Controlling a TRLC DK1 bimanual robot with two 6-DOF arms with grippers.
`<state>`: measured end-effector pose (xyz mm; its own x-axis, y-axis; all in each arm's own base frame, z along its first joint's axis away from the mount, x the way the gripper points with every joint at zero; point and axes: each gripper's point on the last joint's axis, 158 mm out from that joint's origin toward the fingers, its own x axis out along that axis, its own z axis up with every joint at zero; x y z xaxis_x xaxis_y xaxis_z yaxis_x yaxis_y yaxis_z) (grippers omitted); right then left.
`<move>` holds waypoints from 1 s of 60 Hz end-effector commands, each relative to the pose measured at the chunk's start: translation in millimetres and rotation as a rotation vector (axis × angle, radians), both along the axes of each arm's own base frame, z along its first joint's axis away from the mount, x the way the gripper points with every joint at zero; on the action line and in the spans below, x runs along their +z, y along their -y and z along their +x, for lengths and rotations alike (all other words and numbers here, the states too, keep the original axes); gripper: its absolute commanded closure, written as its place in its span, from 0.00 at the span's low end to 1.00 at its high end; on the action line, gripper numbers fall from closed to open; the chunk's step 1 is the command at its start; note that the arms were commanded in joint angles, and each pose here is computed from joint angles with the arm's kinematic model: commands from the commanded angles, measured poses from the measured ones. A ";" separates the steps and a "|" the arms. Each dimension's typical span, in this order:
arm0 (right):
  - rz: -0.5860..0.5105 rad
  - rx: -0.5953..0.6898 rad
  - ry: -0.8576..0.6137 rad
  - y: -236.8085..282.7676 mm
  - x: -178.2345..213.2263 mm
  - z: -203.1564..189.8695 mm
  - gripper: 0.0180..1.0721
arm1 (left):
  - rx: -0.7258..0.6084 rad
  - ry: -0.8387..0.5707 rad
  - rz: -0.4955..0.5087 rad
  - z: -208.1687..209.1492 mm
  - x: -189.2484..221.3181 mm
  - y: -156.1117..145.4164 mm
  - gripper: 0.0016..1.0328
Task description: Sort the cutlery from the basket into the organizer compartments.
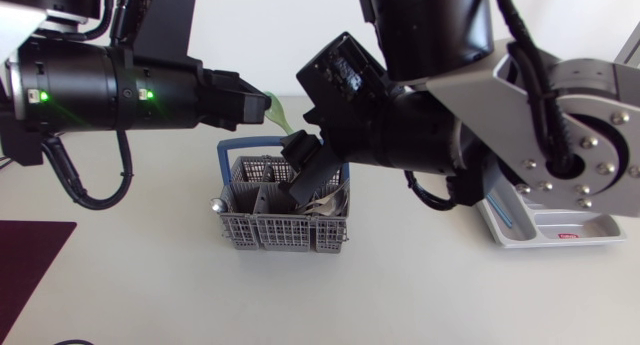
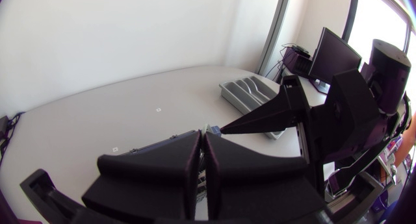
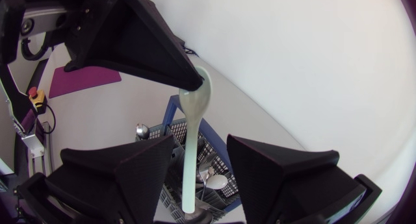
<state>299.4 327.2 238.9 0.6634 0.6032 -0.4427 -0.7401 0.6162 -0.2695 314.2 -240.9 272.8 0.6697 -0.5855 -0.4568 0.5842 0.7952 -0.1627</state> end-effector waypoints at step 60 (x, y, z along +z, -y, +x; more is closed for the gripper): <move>-0.038 0.084 -0.070 -7.7 -13.2 -19.0 0.93 | 0.043 0.043 -0.135 15.2 53.8 -10.4 0.40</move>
